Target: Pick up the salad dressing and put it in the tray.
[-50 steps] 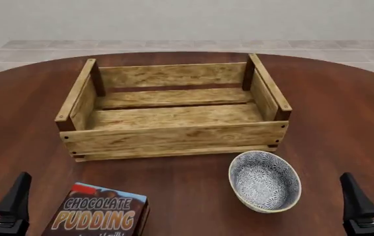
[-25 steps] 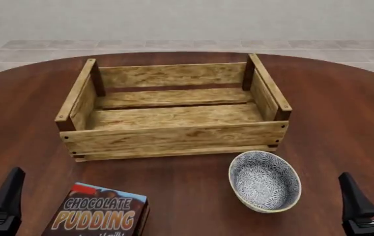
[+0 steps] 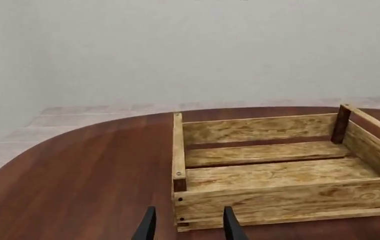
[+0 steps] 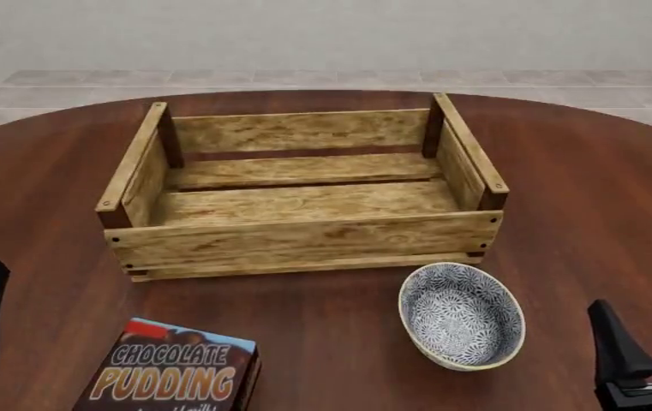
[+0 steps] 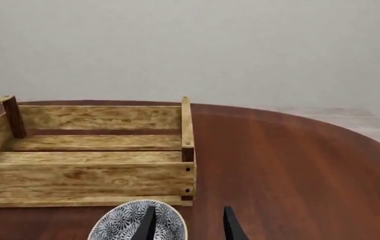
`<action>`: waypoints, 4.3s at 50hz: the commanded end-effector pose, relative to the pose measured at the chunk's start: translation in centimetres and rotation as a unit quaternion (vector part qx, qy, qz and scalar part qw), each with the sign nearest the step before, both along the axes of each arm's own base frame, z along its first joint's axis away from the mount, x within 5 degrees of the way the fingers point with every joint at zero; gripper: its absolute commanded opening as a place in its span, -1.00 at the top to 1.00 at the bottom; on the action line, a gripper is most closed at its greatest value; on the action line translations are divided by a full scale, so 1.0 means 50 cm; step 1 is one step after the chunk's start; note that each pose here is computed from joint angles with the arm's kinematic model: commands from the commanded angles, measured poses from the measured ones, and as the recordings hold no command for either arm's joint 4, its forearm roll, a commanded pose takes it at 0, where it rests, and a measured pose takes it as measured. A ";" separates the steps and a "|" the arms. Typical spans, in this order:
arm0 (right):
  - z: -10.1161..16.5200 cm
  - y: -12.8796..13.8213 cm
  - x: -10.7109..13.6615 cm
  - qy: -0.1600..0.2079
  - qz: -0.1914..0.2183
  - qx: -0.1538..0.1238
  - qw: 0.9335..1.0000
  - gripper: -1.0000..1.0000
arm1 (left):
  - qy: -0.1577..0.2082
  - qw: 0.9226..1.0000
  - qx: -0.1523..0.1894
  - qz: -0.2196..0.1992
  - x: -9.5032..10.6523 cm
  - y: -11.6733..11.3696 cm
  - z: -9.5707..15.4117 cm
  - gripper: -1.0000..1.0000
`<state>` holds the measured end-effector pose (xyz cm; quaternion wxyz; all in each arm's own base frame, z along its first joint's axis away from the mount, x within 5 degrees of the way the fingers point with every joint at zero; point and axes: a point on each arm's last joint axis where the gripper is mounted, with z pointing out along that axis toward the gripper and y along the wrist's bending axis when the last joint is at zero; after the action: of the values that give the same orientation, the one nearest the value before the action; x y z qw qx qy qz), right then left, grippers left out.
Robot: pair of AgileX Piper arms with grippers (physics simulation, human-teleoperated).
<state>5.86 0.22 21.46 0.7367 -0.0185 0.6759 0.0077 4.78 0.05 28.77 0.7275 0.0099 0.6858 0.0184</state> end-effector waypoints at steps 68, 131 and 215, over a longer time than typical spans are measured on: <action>-0.001 -0.002 -0.005 -0.001 -0.008 -0.006 1.000 -1.00 | 0.090 0.974 0.032 0.207 -0.061 0.015 0.076 -1.00; -0.002 -0.003 -0.005 0.004 -0.011 -0.005 1.000 -1.00 | 0.135 0.958 0.012 0.254 -0.093 0.000 0.033 -1.00; -0.005 -0.002 0.001 0.015 -0.010 -0.007 1.000 -1.00 | 0.185 0.924 -0.023 0.335 -0.040 0.048 -0.096 -1.00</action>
<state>5.92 0.11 21.20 0.7266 -0.0158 0.6869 -0.0038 2.53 2.14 24.61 0.5453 -0.2270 0.7703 0.2405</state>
